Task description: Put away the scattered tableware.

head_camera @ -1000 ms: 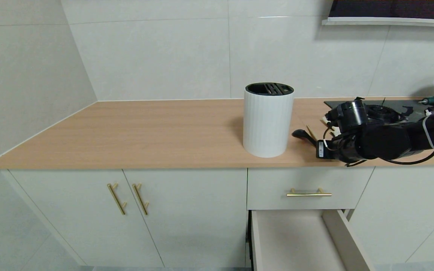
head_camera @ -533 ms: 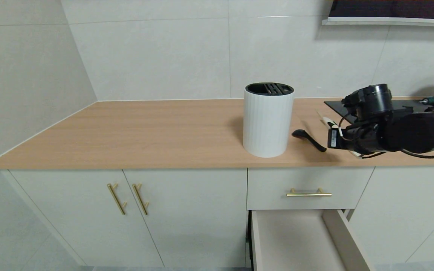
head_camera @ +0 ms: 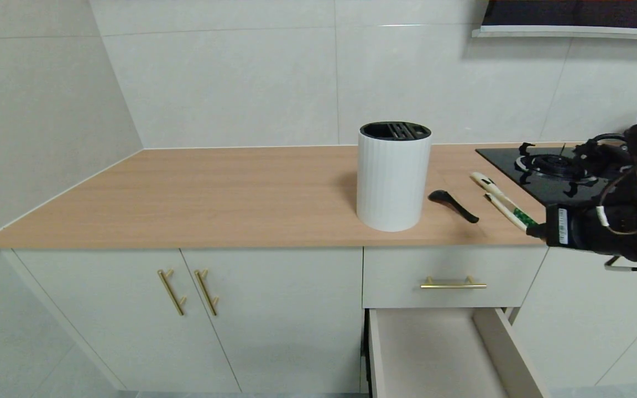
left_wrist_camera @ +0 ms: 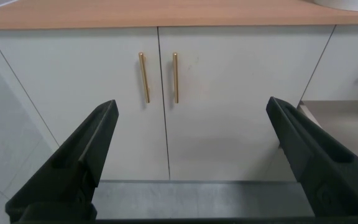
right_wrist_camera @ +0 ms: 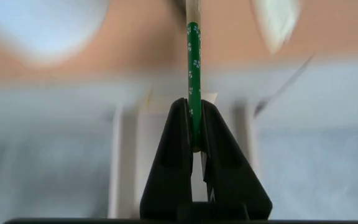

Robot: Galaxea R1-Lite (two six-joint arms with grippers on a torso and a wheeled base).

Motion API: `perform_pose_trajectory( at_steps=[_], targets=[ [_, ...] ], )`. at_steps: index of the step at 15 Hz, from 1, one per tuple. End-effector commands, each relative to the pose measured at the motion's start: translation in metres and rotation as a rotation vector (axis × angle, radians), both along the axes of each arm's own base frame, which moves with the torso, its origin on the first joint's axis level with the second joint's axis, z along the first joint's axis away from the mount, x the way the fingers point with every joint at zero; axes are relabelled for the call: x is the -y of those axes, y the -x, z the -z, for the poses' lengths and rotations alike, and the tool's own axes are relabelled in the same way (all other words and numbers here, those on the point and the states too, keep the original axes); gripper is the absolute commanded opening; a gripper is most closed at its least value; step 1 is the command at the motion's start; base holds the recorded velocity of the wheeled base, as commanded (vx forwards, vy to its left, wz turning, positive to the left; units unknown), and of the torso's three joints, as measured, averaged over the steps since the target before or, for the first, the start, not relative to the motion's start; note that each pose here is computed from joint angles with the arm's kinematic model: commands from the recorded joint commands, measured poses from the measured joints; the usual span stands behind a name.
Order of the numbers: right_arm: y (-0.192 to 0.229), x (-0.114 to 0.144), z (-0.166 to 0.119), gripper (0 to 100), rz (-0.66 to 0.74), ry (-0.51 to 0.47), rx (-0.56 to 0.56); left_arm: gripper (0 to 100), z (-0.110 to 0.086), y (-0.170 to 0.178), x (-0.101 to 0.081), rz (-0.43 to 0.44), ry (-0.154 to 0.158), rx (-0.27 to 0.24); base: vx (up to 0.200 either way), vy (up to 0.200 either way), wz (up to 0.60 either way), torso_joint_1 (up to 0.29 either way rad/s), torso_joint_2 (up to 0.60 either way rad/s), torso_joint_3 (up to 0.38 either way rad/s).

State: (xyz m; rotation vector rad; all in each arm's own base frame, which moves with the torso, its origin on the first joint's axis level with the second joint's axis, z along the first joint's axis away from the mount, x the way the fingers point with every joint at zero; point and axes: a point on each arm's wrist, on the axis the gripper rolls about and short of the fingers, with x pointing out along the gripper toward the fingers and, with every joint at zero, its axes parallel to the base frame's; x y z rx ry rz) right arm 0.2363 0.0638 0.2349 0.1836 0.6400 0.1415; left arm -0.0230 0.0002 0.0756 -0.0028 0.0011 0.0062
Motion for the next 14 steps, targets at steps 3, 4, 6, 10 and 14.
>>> perform_pose_trajectory(
  at_steps=[3, 4, 6, 10, 14],
  targets=[
    [0.082, 0.015, -0.029, 0, -0.263, -0.158, -0.055, 100, 0.000, 0.000, 0.000, 0.000, 0.000, 0.000, 0.000, 0.000, 0.00, 0.000, 0.00, 0.000],
    [0.083, 0.015, -0.028, 0, -0.278, -0.146, -0.060, 100, 0.000, 0.000, 0.000, 0.000, 0.000, 0.000, 0.000, 0.000, 0.00, 0.000, 0.00, 0.000],
    [0.083, 0.015, -0.024, 0, -0.282, -0.136, -0.086, 100, 0.000, 0.000, 0.000, -0.002, 0.000, 0.000, 0.000, 0.000, 0.00, 0.000, 0.00, 0.000],
    [0.082, 0.006, -0.007, 0, -0.381, -0.067, -0.155, 100, 0.000, 0.000, 0.000, 0.000, 0.000, 0.000, 0.000, 0.000, 0.00, 0.000, 0.00, 0.000],
    [0.069, -0.009, 0.013, 0, -0.430, -0.045, -0.260, 100, 0.000, 0.000, 0.000, 0.000, 0.000, 0.000, 0.000, 0.000, 0.00, 0.000, 0.00, 0.000]
  ],
)
